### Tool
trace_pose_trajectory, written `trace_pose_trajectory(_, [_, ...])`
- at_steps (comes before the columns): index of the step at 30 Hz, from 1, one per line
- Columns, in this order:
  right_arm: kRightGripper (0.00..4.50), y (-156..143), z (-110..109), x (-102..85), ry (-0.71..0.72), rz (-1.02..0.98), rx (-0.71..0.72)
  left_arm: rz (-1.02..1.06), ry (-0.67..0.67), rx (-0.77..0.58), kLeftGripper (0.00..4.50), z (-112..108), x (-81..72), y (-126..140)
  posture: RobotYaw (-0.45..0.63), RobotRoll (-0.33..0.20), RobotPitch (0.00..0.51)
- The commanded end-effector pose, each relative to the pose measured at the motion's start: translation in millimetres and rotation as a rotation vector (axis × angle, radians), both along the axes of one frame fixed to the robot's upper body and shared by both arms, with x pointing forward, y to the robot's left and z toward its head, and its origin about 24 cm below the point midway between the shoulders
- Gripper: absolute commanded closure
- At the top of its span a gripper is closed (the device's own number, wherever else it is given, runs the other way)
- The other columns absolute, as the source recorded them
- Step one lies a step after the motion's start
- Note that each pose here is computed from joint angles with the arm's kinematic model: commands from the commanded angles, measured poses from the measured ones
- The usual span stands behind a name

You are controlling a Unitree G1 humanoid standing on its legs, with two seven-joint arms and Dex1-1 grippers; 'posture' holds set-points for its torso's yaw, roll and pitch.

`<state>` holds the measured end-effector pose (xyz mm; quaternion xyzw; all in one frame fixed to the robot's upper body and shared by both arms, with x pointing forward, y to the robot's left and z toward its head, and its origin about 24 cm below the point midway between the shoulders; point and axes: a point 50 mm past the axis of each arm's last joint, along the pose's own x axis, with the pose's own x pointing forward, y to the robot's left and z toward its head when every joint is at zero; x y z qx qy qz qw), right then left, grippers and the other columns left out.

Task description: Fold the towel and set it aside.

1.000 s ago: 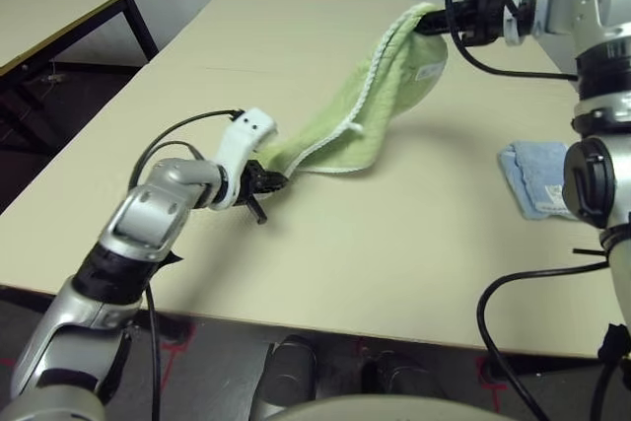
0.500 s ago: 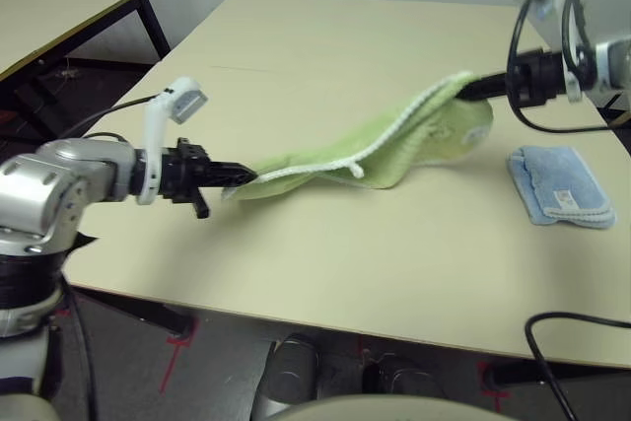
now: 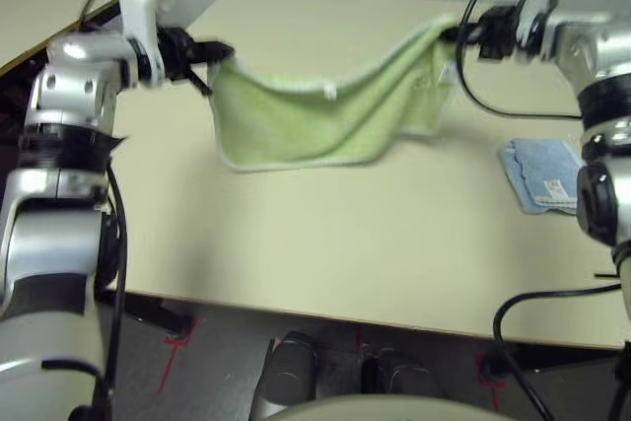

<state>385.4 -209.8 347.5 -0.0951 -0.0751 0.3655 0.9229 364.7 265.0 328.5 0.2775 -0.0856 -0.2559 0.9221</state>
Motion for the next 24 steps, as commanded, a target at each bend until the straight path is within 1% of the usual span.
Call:
trace_pose_trajectory(1, [4.5,-18,-27,-13.8,0.138,0.13,-0.012,-0.05,0.085,0.018,4.46,-17,-7.8,12,0.2,0.0,0.08])
trace_pose_trajectory(2, [4.5,-21,-41,-21.0,0.202,0.178,-0.036,-0.078,0.137,0.032,4.46,-28,-11.7,14,0.2,0.0,0.082])
trace_pose_trajectory(3, [4.5,-23,-50,-27.0,0.243,0.206,-0.048,-0.098,0.169,0.042,4.46,-35,-15.0,15,0.2,0.0,0.084])
trace_pose_trajectory(5, [4.5,-29,-78,-42.4,0.349,0.244,-0.071,-0.135,0.265,0.03,4.46,-58,-23.7,17,0.2,0.0,0.089])
trace_pose_trajectory(7, [4.5,-32,-96,-55.1,0.419,0.261,-0.072,-0.153,0.327,0.01,4.46,-74,-31.4,16,0.2,0.0,0.09])
trace_pose_trajectory(11, [4.5,-37,-147,-87.8,0.62,0.297,-0.118,-0.206,0.501,-0.051,4.46,-115,-54.6,11,0.19,0.0,0.096])
trace_pose_trajectory(13, [4.5,-40,-164,-98.4,0.686,0.289,-0.137,-0.226,0.592,-0.048,4.46,-133,-67.2,8,0.19,0.0,0.098])
trace_pose_trajectory(15, [4.5,-42,-173,-106.0,0.717,0.282,-0.165,-0.243,0.67,-0.048,4.46,-145,-79.4,7,0.19,0.0,0.099])
trace_pose_trajectory(18, [4.5,-48,-184,-118.7,0.772,0.307,-0.24,-0.268,0.799,-0.051,4.46,-156,-98.0,7,0.19,0.0,0.101])
trace_pose_trajectory(21, [4.5,-55,-195,-131.0,0.786,0.347,-0.338,-0.28,0.911,-0.032,4.46,-165,-114.8,10,0.2,0.0,0.102])
trace_pose_trajectory(24, [4.5,-59,-199,-141.4,0.802,0.404,-0.372,-0.281,1.007,-0.022,4.46,-168,-127.9,12,0.2,0.0,0.102])
